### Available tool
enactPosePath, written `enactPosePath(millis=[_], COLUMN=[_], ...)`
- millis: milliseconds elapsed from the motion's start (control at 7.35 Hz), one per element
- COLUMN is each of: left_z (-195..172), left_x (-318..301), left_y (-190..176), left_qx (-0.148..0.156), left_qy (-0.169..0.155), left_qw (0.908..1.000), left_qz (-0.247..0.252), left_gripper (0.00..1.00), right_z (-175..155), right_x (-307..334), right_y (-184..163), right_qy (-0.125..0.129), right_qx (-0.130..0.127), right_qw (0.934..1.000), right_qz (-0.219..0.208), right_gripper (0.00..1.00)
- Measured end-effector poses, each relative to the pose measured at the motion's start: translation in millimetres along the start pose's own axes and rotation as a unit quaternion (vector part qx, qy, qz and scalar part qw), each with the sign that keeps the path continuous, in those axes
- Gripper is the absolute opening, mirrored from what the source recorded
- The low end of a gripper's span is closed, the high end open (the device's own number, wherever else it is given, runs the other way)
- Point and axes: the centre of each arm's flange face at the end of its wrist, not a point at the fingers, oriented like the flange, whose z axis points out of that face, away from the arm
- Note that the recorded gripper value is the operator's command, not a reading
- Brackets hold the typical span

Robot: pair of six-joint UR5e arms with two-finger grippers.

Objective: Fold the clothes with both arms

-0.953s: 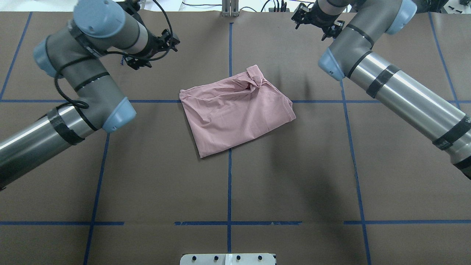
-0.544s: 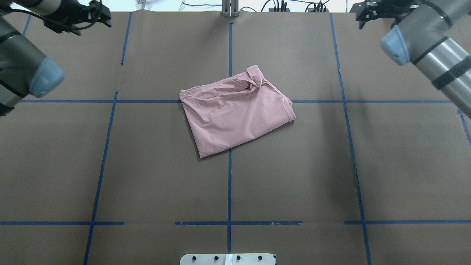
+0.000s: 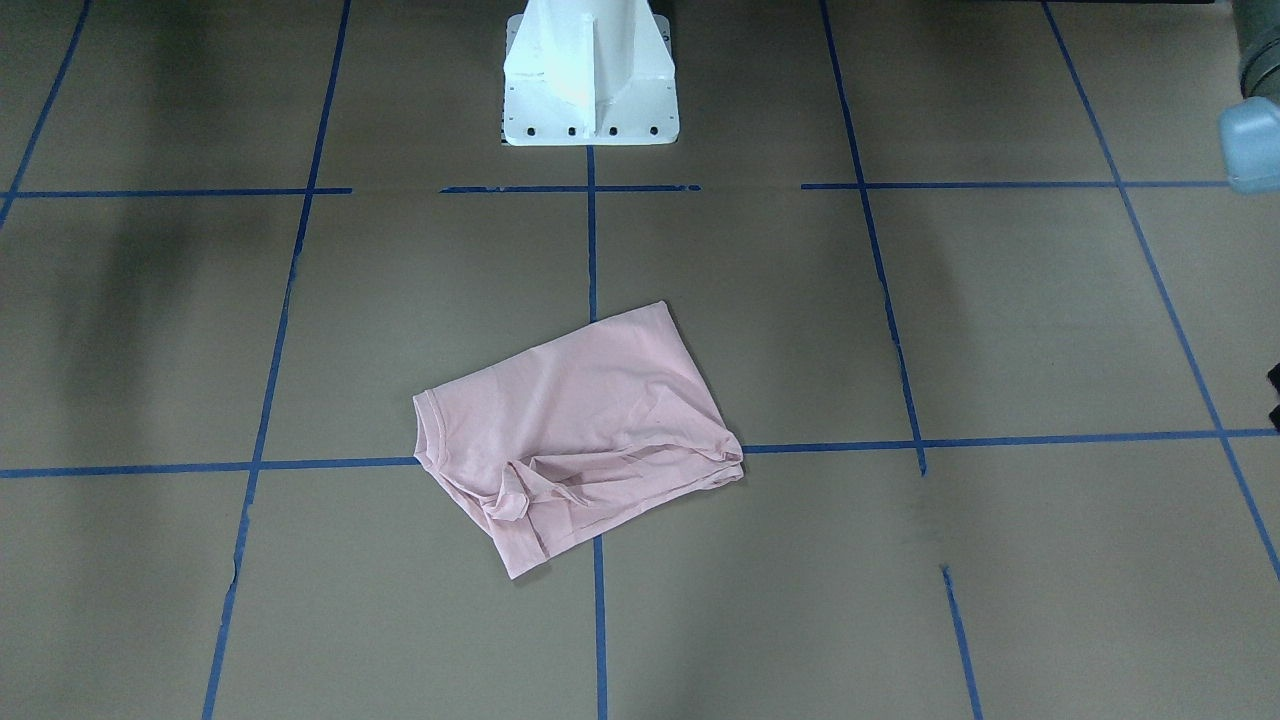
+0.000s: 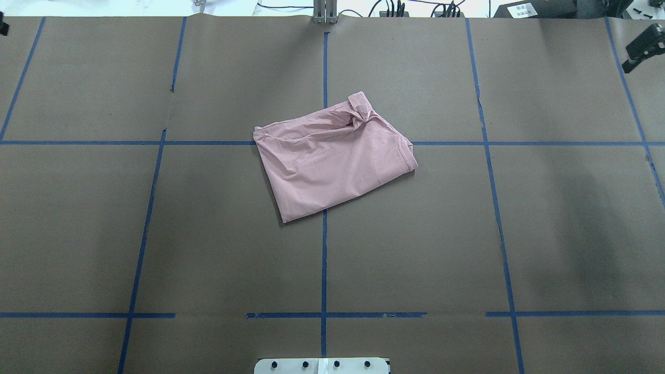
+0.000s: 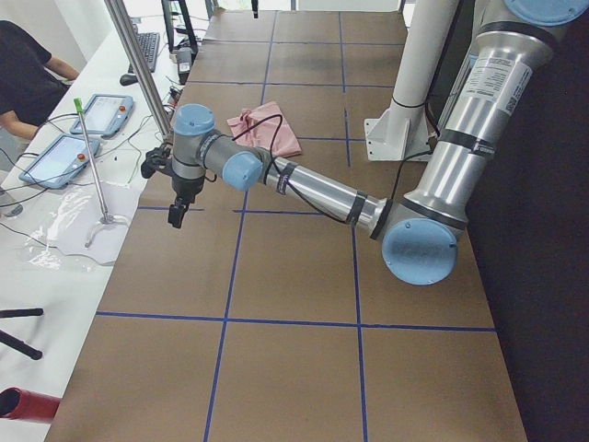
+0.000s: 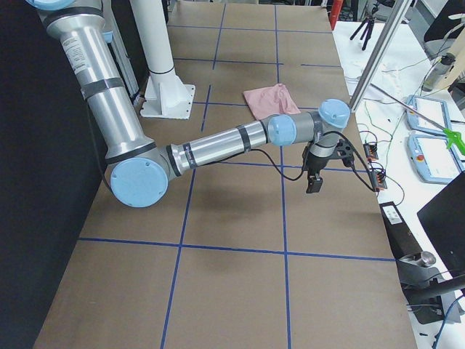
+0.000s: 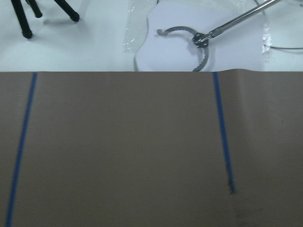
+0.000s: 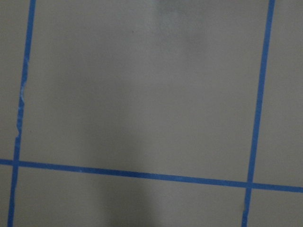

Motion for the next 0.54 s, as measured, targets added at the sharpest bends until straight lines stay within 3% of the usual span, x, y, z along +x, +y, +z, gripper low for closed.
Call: enactPosePath(millis=[272, 544], left_z=[-3.4, 26.8], left_x=[-71.7, -109.0], left_y=[57.7, 121.6], left_qx=[-0.028, -0.046], left_qy=[0.022, 0.049], left_qw=[0.9958, 0.9929], left_qz=[0.085, 0.097], left_gripper=[1.0, 1.0], right_z=[2.5, 7.7], right_x=[67.0, 87.9], right_y=[43.8, 63.9], right_qy=[-0.019, -0.02], right_qx=[-0.003, 0.008], right_qw=[0.9998, 0.9997], right_qz=[-0.005, -0.011], right_gripper=[1.0, 1.0])
